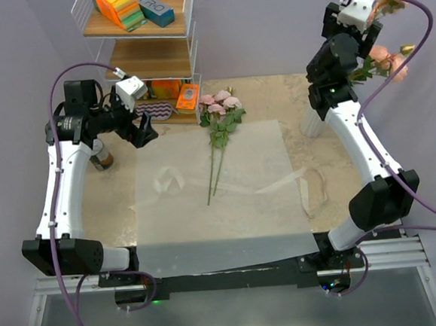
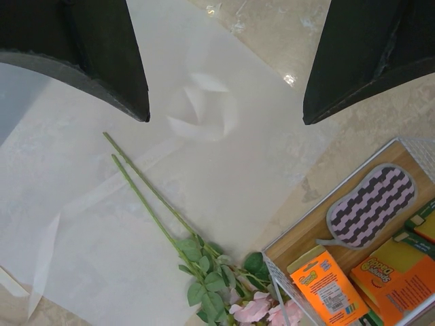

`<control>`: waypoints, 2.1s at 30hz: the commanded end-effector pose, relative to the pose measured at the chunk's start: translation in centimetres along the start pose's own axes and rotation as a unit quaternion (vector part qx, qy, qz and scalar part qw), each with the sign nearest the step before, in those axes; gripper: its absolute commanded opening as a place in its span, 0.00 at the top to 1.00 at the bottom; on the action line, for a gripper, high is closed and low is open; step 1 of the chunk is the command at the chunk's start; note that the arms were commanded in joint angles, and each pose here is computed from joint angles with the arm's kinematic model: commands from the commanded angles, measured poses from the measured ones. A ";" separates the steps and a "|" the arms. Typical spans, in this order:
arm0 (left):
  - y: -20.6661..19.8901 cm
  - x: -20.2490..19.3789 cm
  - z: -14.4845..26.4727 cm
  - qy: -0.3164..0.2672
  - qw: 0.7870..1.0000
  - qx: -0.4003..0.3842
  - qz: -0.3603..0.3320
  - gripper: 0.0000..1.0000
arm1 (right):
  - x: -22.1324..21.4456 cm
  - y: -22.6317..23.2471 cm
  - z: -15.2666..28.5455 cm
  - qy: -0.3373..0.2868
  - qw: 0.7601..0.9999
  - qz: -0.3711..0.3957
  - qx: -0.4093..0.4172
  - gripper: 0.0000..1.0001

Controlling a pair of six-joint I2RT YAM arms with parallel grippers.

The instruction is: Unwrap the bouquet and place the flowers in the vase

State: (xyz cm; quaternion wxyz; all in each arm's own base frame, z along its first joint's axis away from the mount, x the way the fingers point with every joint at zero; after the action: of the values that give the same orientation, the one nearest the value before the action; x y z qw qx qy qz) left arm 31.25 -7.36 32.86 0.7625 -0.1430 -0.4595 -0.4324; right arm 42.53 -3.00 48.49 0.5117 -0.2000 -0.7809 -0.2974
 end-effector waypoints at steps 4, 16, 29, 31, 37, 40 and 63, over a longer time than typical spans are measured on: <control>-1.0 2.2 2.7 -0.036 0.999 0.017 -0.010 0.01 | 3.9 -1.2 2.0 0.051 0.997 -0.057 0.003 0.17; -1.8 3.8 4.6 -0.055 0.998 0.034 -0.010 0.01 | 8.0 6.2 13.0 0.221 0.907 -0.138 0.331 0.17; -1.9 4.7 5.6 -0.063 0.997 0.044 -0.007 0.01 | 1.2 10.4 20.6 0.320 0.814 -0.084 0.477 0.15; -1.9 4.7 5.7 -0.062 0.997 0.046 -0.007 0.01 | -1.0 11.4 21.1 0.335 0.816 -0.066 0.466 0.14; -1.8 4.6 5.6 -0.059 0.997 0.049 -0.004 0.01 | -7.0 13.3 22.5 0.366 0.840 -0.014 0.400 0.13; -1.8 4.5 5.5 -0.059 0.997 0.048 -0.002 0.01 | -10.6 13.7 22.9 0.387 0.847 -0.017 0.365 0.12; -2.0 2.0 4.4 -0.033 0.998 0.050 -0.011 0.01 | -35.1 14.5 30.5 0.562 0.796 0.034 0.222 0.27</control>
State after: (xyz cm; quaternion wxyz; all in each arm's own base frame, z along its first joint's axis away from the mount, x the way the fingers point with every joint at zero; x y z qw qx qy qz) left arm 27.68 -7.19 36.12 0.7566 -0.1284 -0.4942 -0.4085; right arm 42.92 27.00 8.82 0.9234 0.0741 -0.3594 -0.1127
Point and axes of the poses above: each gripper's point midway between its finger pads, its own z axis back along the fingers, its own y axis along the line the jaws close on, x = y × z, the point moved 4 cm from there along z, back along the fingers, and after that the axes turned 12 degrees about -z, right-handed, at the moved point
